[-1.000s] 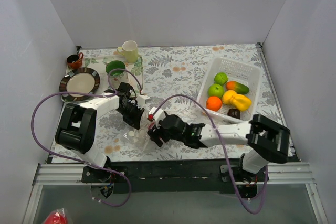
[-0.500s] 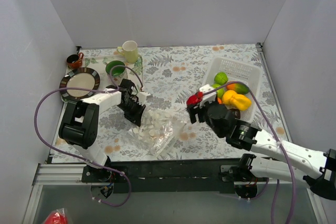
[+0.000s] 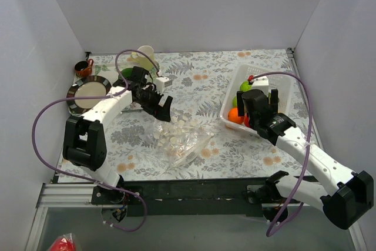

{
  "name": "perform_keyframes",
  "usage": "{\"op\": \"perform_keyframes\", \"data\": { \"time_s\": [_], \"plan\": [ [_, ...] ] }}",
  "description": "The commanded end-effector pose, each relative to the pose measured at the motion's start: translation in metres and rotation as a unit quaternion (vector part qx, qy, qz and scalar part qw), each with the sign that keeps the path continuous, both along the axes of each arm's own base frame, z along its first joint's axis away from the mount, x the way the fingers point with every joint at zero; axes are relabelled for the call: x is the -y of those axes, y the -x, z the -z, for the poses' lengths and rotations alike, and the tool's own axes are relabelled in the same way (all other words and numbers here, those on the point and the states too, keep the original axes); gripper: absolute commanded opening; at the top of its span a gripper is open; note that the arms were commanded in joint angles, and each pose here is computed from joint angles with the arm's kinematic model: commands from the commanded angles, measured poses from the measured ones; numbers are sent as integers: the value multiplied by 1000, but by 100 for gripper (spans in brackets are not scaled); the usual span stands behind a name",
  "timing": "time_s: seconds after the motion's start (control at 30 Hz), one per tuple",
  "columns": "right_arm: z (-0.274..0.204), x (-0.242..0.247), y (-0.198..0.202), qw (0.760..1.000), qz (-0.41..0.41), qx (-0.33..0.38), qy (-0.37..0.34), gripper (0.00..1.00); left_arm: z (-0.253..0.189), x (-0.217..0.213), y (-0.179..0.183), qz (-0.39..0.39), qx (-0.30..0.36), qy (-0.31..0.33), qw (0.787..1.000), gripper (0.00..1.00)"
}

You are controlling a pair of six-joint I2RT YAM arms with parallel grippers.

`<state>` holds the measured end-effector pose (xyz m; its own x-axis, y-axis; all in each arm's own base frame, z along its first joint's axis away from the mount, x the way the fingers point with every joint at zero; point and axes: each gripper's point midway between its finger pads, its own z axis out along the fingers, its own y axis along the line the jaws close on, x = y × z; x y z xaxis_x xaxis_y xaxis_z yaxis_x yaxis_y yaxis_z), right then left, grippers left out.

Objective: Open the zip-top bag and remove the fake food

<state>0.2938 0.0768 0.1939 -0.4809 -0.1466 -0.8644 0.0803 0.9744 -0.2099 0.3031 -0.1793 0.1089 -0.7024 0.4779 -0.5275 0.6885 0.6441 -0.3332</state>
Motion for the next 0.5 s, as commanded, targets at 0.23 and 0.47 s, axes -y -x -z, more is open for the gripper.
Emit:
{"op": "perform_keyframes", "data": {
  "time_s": [0.23, 0.47],
  "plan": [
    [-55, 3, 8, 998, -21, 51, -31, 98, -57, 5, -34, -77, 68, 44, 994, 98],
    [-76, -4, 10, 995, -53, 76, -47, 98, -75, -4, -62, -134, 69, 101, 983, 98]
  ]
}}
